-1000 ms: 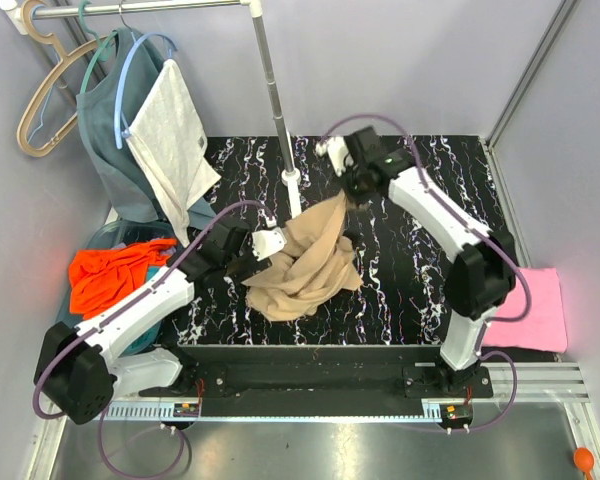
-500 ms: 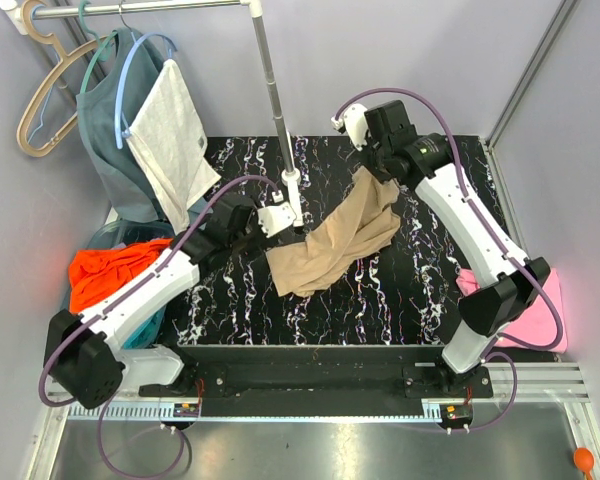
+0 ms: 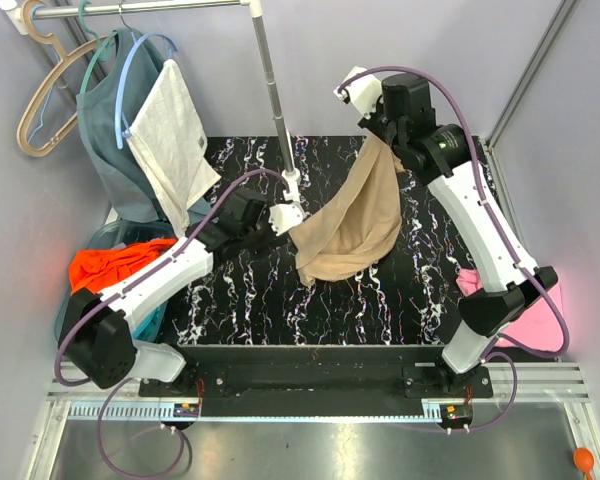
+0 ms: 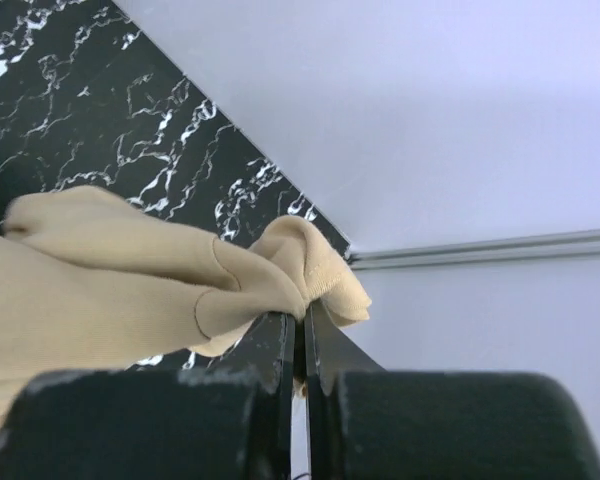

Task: Fold and stack the t-shirts
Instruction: Flatten the tshirt out

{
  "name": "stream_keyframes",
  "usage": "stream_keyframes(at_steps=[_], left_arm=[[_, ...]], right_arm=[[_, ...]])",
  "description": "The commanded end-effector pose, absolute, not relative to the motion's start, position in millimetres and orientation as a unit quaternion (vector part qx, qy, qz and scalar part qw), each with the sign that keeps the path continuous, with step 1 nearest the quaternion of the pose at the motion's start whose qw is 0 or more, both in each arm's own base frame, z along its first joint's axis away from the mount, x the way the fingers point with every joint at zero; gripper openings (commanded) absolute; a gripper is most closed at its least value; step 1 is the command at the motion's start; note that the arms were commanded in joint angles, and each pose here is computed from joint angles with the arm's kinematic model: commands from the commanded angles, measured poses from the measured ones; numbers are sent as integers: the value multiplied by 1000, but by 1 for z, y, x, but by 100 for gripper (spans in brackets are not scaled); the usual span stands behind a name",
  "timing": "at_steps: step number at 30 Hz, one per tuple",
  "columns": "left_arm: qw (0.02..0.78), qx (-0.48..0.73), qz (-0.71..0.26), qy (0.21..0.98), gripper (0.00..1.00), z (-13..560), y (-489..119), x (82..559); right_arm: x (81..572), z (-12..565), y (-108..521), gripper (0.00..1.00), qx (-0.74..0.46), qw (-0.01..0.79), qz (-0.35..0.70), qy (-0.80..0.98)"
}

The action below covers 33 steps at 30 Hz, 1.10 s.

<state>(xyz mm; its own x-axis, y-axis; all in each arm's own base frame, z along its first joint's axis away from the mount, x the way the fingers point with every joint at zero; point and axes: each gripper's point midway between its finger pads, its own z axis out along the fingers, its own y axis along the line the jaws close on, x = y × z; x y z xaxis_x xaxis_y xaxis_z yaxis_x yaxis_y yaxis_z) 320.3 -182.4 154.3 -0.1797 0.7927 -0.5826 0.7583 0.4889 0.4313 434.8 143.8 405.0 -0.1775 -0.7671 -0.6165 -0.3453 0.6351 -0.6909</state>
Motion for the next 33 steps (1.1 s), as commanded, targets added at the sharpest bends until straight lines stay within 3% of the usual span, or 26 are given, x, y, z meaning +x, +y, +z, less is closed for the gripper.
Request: stream_keyframes(at_steps=[1, 8, 18, 33], left_arm=[[435, 505, -32, 745, 73, 181, -220, 328], [380, 556, -83, 734, 73, 141, -262, 313], [366, 585, -131, 712, 72, 118, -323, 321], [333, 610, -137, 706, 70, 82, -343, 323]], right_arm=[[435, 443, 133, 0, -363, 552, -250, 708], [436, 401, 127, 0, -380, 514, -270, 720], [436, 367, 119, 0, -392, 480, -289, 730], [441, 353, 112, 0, -386, 472, -285, 739]])
